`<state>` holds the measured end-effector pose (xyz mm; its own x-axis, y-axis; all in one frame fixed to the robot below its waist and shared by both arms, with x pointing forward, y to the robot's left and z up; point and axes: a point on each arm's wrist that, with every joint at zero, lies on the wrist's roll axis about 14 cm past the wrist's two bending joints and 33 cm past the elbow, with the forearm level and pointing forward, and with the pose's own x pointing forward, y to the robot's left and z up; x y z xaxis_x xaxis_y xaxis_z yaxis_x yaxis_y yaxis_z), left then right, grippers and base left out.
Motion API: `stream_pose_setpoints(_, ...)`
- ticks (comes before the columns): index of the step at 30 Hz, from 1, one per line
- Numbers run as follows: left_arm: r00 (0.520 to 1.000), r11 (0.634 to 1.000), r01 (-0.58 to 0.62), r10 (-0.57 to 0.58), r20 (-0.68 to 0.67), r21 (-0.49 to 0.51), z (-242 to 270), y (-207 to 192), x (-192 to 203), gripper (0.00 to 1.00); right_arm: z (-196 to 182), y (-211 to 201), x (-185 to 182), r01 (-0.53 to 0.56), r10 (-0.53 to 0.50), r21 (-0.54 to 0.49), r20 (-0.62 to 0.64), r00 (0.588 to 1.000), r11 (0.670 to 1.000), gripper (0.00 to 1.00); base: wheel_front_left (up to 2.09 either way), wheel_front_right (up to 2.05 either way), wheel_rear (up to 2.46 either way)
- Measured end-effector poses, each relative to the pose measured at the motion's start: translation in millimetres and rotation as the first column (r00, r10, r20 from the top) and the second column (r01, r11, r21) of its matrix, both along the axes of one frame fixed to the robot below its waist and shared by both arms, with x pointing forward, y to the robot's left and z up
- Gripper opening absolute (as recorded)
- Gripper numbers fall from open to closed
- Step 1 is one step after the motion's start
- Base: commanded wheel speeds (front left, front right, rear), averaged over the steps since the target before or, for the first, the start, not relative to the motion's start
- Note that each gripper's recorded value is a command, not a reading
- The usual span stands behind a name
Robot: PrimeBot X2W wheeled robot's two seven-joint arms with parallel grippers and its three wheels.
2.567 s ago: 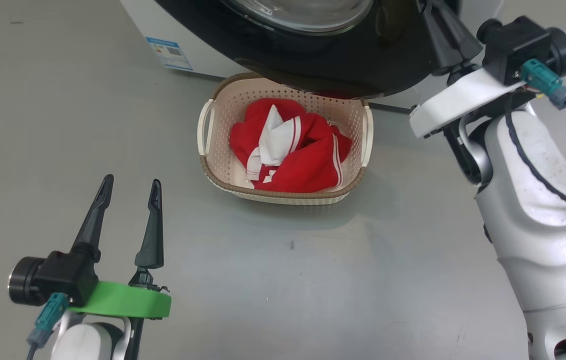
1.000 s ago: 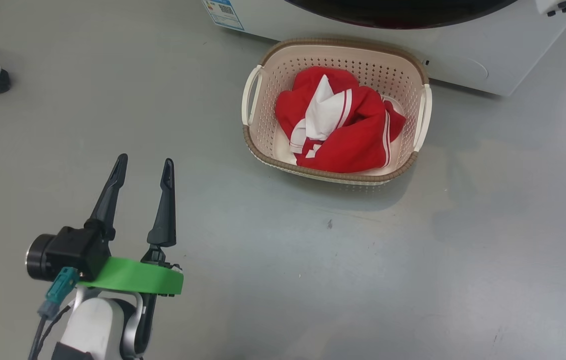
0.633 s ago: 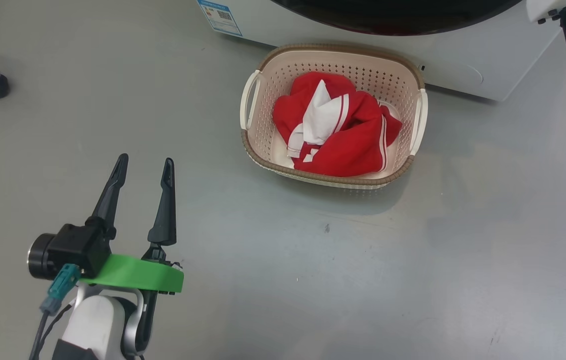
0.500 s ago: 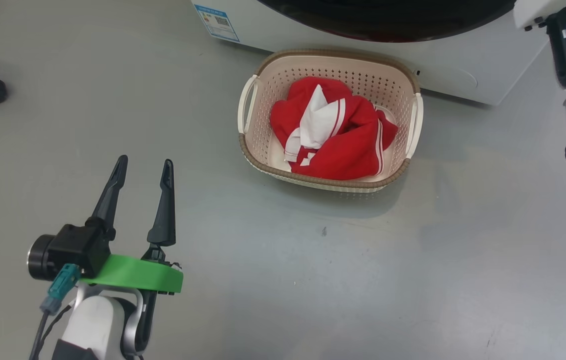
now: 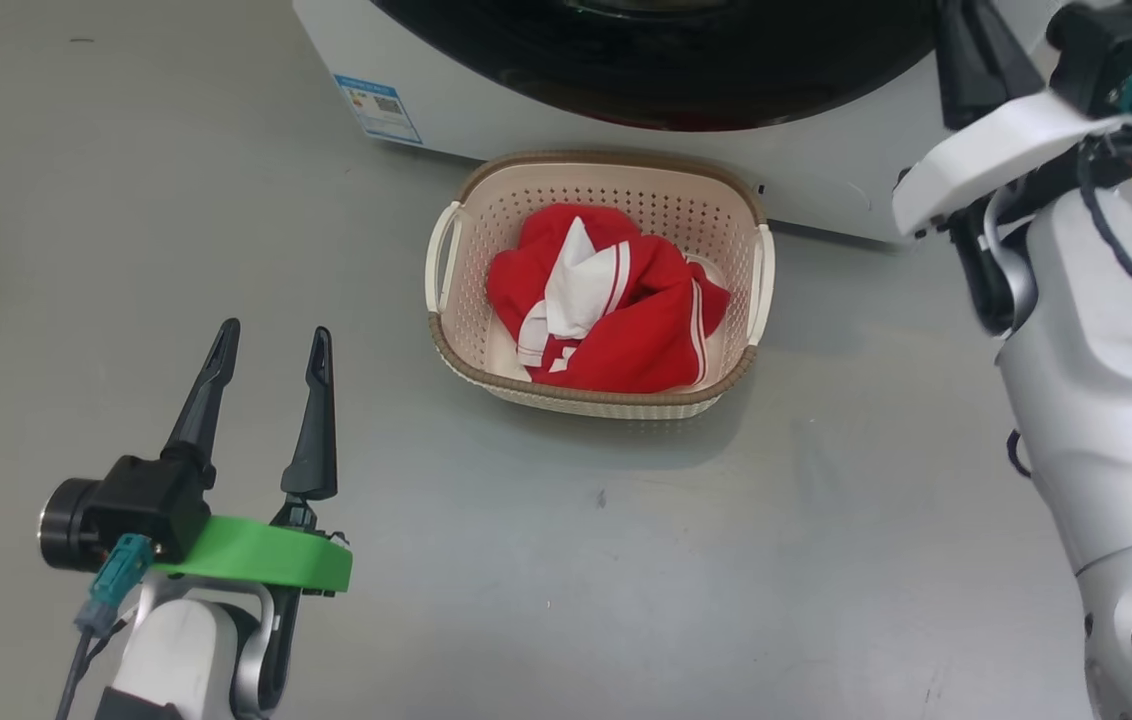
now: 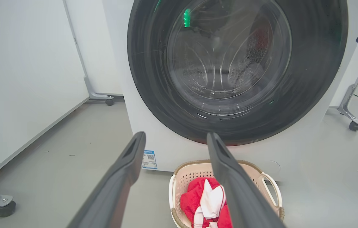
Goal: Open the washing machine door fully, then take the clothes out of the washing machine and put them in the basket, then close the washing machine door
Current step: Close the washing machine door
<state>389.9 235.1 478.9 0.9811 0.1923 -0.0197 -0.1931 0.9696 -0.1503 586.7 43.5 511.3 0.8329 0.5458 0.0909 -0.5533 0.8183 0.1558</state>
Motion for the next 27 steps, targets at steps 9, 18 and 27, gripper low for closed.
stream_pose_setpoints(9,0.998,0.998,0.057,-0.057,-0.01,0.0,-4.1,-14.3,-4.6,1.0,0.8,-38.6,-31.6,0.088,-0.086,0.069,-0.037,0.996,0.994,1.0,0.0,0.0,0.0)
stream_pose_setpoints(18,0.992,0.992,0.123,-0.123,0.007,-0.009,-0.5,-35.1,-3.7,1.0,-30.1,-76.4,-76.4,0.167,-0.16,0.05,-0.127,0.979,0.985,1.0,0.0,0.0,0.0)
stream_pose_setpoints(27,0.98,0.98,0.199,-0.198,0.018,-0.029,0.9,-61.5,-7.4,1.0,-42.1,-106.4,-122.6,0.221,-0.215,0.021,-0.156,0.964,0.975,1.0,0.0,0.0,0.0)
